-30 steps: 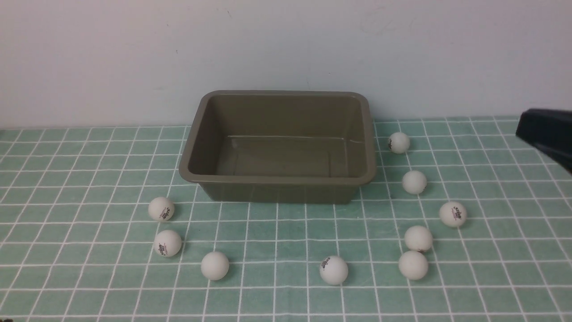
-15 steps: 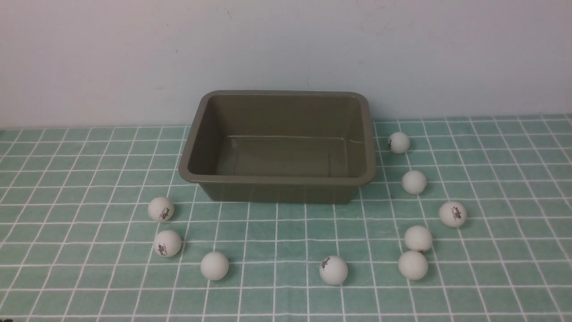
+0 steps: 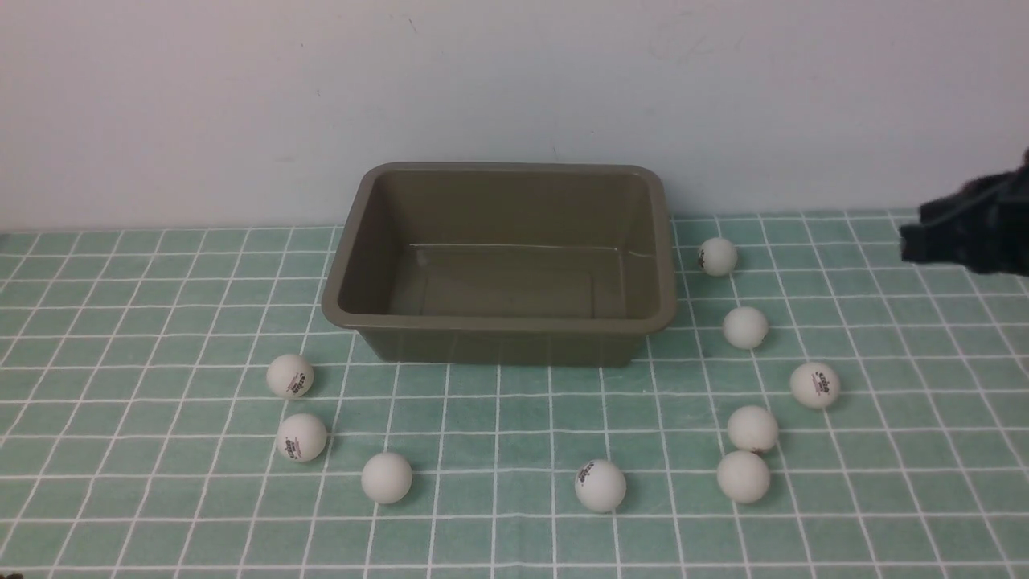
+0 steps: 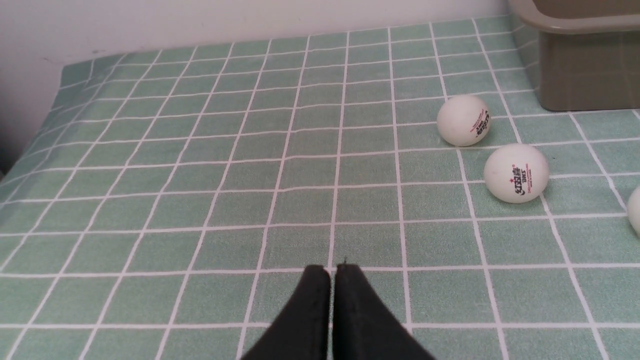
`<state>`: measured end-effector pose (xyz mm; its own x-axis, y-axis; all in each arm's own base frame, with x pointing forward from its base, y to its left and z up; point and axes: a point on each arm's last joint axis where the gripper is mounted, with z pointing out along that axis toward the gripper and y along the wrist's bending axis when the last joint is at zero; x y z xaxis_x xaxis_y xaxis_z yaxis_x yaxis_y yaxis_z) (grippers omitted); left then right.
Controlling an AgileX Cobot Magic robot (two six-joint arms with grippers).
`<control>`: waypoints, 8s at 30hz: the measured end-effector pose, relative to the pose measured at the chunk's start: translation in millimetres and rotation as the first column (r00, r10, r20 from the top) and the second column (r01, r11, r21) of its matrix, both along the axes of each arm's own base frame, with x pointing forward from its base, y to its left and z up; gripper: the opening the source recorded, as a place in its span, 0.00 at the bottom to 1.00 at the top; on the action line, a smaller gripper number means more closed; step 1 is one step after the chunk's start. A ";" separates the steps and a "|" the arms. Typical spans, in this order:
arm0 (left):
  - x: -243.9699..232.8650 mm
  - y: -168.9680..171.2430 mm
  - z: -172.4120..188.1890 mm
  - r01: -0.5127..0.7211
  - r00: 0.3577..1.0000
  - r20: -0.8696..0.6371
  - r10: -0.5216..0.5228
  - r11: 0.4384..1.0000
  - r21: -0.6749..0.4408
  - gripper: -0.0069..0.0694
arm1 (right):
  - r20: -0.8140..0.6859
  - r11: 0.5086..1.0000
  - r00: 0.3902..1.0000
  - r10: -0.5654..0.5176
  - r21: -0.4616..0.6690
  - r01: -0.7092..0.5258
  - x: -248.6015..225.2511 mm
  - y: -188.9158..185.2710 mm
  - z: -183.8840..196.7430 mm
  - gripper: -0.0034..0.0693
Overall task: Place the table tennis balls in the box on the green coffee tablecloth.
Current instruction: 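Reach for and grasp a ping pong ball on the table, then release the ping pong ball into the bin and lift the gripper away, then reach for and grasp a ping pong ball on the table, then release the ping pong ball into the bin and lift the gripper away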
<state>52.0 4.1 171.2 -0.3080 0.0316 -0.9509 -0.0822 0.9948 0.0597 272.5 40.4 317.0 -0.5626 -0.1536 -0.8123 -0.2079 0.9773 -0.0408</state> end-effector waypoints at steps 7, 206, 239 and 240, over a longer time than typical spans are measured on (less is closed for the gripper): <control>0.0 0.0 0.0 0.000 1.000 0.000 0.000 1.000 0.000 0.08 | -0.164 0.997 0.984 0.064 -0.024 -0.069 77.2 20.1 -9.9 0.03; 0.0 0.0 0.0 0.000 1.000 0.000 0.000 1.000 0.000 0.08 | -0.495 0.983 0.857 0.144 -0.025 -0.179 153.1 45.8 -166.0 0.63; 0.0 0.0 0.1 0.000 1.000 0.001 0.000 1.000 0.000 0.08 | -0.294 0.862 0.815 0.499 0.071 -0.502 178.9 184.7 -101.9 0.56; 0.0 0.0 0.1 0.000 1.000 0.001 0.000 1.000 0.000 0.08 | -0.294 0.862 0.815 0.499 0.069 -0.503 179.7 184.8 -104.0 0.59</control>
